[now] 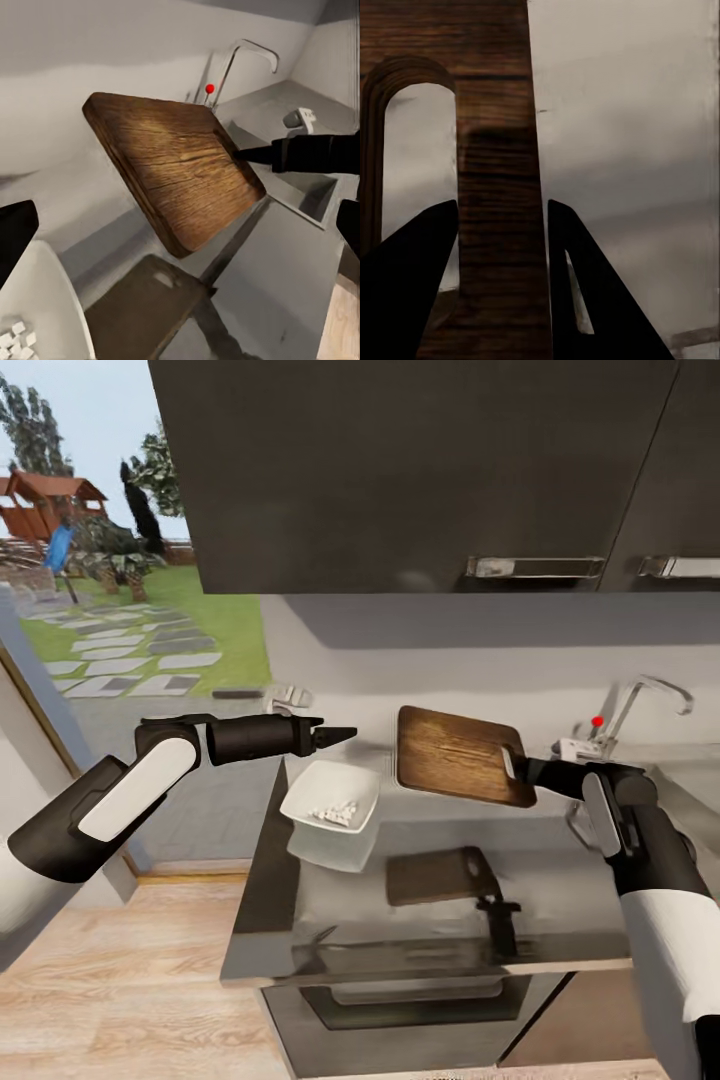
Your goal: In the kitchen, take the Vidalia onion out of the sink, dice it on the chopping board with the paring knife, put the diced onion into the bowl on the countertop, then place both the paring knife and the chopping board into the sink.
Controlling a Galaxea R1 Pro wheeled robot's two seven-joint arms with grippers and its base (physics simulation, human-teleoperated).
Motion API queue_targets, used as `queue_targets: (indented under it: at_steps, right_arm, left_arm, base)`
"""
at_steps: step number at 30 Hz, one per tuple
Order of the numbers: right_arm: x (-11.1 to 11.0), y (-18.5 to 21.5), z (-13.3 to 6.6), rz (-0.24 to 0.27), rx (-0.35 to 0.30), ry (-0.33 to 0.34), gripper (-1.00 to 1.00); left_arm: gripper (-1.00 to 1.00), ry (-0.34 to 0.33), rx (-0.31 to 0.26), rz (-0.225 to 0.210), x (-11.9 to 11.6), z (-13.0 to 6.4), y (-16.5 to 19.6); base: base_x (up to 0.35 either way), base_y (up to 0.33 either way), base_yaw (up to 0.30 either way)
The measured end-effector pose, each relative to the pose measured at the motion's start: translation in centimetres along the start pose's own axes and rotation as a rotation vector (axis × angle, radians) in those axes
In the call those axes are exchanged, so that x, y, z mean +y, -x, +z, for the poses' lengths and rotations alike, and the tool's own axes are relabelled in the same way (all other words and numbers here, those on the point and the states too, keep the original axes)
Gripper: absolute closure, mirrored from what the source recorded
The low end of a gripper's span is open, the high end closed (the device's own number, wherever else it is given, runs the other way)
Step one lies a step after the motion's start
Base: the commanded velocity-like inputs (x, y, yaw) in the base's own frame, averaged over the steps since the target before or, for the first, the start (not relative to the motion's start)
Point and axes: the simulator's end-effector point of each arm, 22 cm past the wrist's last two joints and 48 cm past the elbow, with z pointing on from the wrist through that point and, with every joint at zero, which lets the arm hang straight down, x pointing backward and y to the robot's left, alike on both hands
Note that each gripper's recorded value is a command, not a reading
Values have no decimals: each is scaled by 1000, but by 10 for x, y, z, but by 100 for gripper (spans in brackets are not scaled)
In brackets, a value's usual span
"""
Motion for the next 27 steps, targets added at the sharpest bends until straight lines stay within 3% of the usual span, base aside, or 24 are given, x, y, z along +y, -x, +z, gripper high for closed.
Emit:
queue_targets:
  at_steps: [11, 12, 13, 16, 18, 20, 27]
  right_arm:
    - [-9, 7, -4, 83, -22, 24, 100]
    - [-19, 12, -7, 144, -40, 30, 100]
    - [-29, 12, -9, 141, -43, 1, 100]
    - [-35, 12, -10, 168, -47, -6, 100]
    - [-49, 9, -10, 165, -41, -70, 100]
    - [-74, 3, -12, 156, -26, -192, 100]
    - [-94, -13, -17, 194, 1, -367, 100]
  left_arm:
    - [-100, 2, 0, 1, 0, 0, 0]
    - [-100, 2, 0, 2, 0, 0, 0]
    - [-100, 2, 1, 2, 0, 0, 0]
    - [-100, 2, 1, 2, 0, 0, -1]
    - [-100, 2, 1, 2, 0, 0, -1]
    - [-100, 2, 1, 1, 0, 0, -1]
    - [-100, 2, 1, 2, 0, 0, -1]
  base:
    - [0, -49, -92]
    - [0, -246, -3]
    - [0, -256, -2]
    - [0, -255, -1]
    - [0, -254, 0]
    - [0, -254, 0]
    - [0, -153, 0]
